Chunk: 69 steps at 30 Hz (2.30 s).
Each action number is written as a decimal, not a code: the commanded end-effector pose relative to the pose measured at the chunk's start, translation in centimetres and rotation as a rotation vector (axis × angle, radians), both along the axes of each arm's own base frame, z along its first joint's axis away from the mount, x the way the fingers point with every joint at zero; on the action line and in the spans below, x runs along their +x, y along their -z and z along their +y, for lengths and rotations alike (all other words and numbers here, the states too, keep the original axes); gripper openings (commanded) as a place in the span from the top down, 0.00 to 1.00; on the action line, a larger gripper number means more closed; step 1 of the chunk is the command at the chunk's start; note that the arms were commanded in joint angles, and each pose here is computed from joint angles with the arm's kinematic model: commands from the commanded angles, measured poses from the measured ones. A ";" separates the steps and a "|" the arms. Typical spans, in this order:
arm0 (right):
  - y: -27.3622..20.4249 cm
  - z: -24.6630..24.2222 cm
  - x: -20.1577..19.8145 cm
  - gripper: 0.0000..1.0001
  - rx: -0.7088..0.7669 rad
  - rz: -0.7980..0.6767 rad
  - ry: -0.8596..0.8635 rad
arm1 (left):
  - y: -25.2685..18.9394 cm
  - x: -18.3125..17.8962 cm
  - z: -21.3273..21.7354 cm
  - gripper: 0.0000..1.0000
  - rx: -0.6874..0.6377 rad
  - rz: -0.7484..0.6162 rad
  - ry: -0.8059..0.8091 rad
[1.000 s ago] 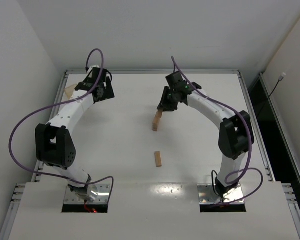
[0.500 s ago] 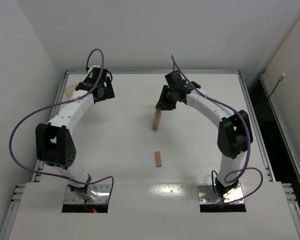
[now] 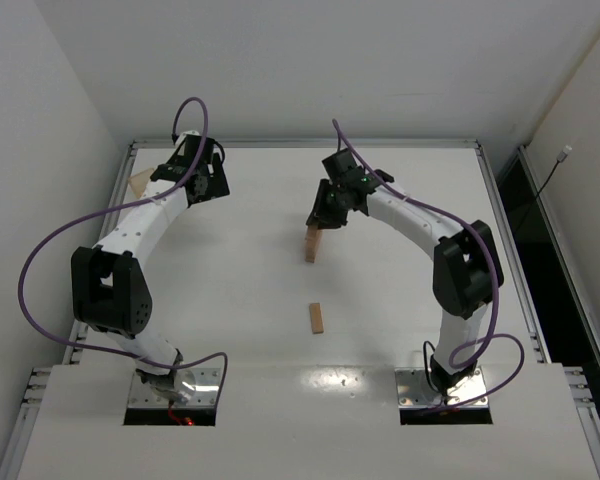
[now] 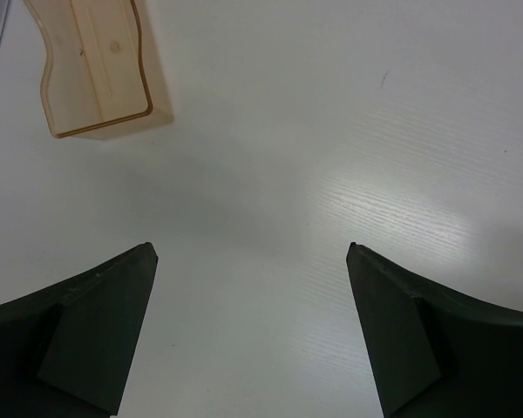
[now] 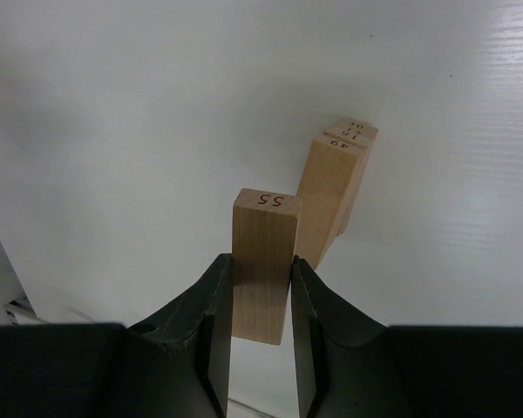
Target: Build the wood block tower
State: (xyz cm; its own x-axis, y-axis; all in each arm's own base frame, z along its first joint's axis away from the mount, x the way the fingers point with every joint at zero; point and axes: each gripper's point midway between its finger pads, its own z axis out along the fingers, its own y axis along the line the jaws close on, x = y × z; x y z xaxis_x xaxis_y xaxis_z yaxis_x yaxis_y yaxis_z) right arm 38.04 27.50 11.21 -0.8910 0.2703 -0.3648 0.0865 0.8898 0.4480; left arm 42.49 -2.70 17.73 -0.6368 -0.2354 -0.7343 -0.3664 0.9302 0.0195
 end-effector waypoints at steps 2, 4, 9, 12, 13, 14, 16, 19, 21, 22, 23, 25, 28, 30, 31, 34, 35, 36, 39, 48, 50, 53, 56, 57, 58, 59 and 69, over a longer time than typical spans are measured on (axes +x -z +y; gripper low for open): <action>0.8 0.0 0.1 1.00 -0.008 0.000 -0.002 | -0.7 0.5 -0.5 0.13 -0.014 -0.035 0.010; 0.9 -0.2 0.3 1.00 -0.021 -0.008 0.008 | -0.7 0.5 -0.5 0.13 -0.020 -0.038 0.004; 1.3 -0.6 0.3 1.00 -0.049 -0.002 0.012 | -0.7 0.5 -0.5 0.13 -0.020 -0.038 0.004; 1.6 -0.7 1.0 1.00 -0.071 -0.015 0.016 | -0.7 0.5 -0.5 0.13 -0.020 -0.038 0.004; 1.6 -0.6 0.9 1.00 -0.079 -0.021 0.013 | -0.7 0.5 -0.5 0.13 -0.020 -0.038 0.004; 1.3 -0.4 1.1 1.00 -0.075 -0.029 0.014 | -0.7 0.5 -0.5 0.13 -0.020 -0.038 0.004; 1.8 -0.7 1.0 1.00 -0.092 -0.017 0.019 | -0.7 0.5 -0.5 0.13 -0.020 -0.038 0.004; 1.8 -0.7 1.0 1.00 -0.092 -0.017 0.019 | -0.7 0.5 -0.5 0.13 -0.020 -0.038 0.004; 1.8 -0.7 1.0 1.00 -0.092 -0.017 0.019 | -0.4 0.5 -0.5 0.13 -0.020 -0.038 0.004; 1.8 -0.7 1.0 1.00 -0.092 -0.017 0.019 | -0.4 0.5 -0.5 0.13 -0.020 -0.038 0.004; 1.7 -0.6 1.2 1.00 -0.087 -0.025 0.019 | -0.4 0.5 -0.5 0.13 -0.020 -0.038 0.004; 1.7 -0.5 1.1 1.00 -0.081 -0.021 0.014 | -0.4 0.5 -0.5 0.13 -0.020 -0.038 0.004; 2.1 -0.3 1.0 1.00 -0.078 -0.009 0.008 | 0.0 0.3 -0.7 0.13 -0.025 -0.027 0.010; 1.7 -0.1 1.4 1.00 -0.072 -0.028 0.001 | 0.0 0.3 -0.7 0.13 -0.025 -0.027 0.010; 2.1 -0.1 1.4 1.00 -0.077 -0.020 0.001 | 0.0 0.3 -0.7 0.13 -0.025 -0.027 0.010; 1.6 0.2 1.7 1.00 -0.060 -0.033 -0.004 | 0.0 0.3 -0.7 0.13 -0.025 -0.027 0.010; 1.6 0.2 1.7 1.00 -0.060 -0.033 -0.004 | 0.0 0.3 -0.7 0.13 -0.025 -0.027 0.010; 1.6 0.6 1.4 1.00 -0.060 -0.034 -0.013 | 0.0 0.3 -0.7 0.13 -0.025 -0.027 0.010; 2.0 0.6 1.4 1.00 -0.065 -0.026 -0.013 | 0.0 0.3 -0.7 0.13 -0.025 -0.027 0.010; 1.9 0.7 1.6 0.93 -0.064 -0.037 -0.021 | 0.0 0.4 -0.4 0.14 -0.032 -0.026 0.007; 2.4 0.5 1.7 0.91 -0.076 -0.033 -0.016 | 0.0 0.4 -0.6 0.14 -0.038 -0.025 0.013; 2.1 0.7 1.9 0.87 -0.071 -0.041 -0.015 | 0.0 0.4 -0.6 0.14 -0.038 -0.025 0.013; 2.1 0.6 1.9 0.77 -0.075 -0.044 -0.023 | 0.0 0.4 -0.6 0.15 -0.038 -0.025 0.013; 2.1 0.6 1.9 0.72 -0.075 -0.044 -0.023 | 0.1 0.4 -0.7 0.15 -0.045 -0.023 0.019; 2.1 0.6 1.9 0.67 -0.075 -0.044 -0.023 | 0.1 0.4 -0.7 0.15 -0.045 -0.023 0.020; 2.1 0.6 1.9 0.62 -0.075 -0.044 -0.023 | 0.1 0.4 -0.7 0.15 -0.045 -0.023 0.020; 0.3 1.2 2.0 0.45 -0.067 -0.120 -0.090 | 0.0 0.1 -0.8 0.16 -0.045 -0.021 0.032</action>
State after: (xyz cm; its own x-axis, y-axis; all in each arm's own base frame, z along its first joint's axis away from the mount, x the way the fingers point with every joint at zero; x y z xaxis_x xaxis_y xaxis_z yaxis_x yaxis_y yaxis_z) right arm 38.69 27.22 7.73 -0.8996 0.1933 -0.3915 0.0475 0.9347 0.3523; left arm 42.37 -3.33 16.90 -0.6520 -0.2394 -0.7194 -0.3417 0.9398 -0.0031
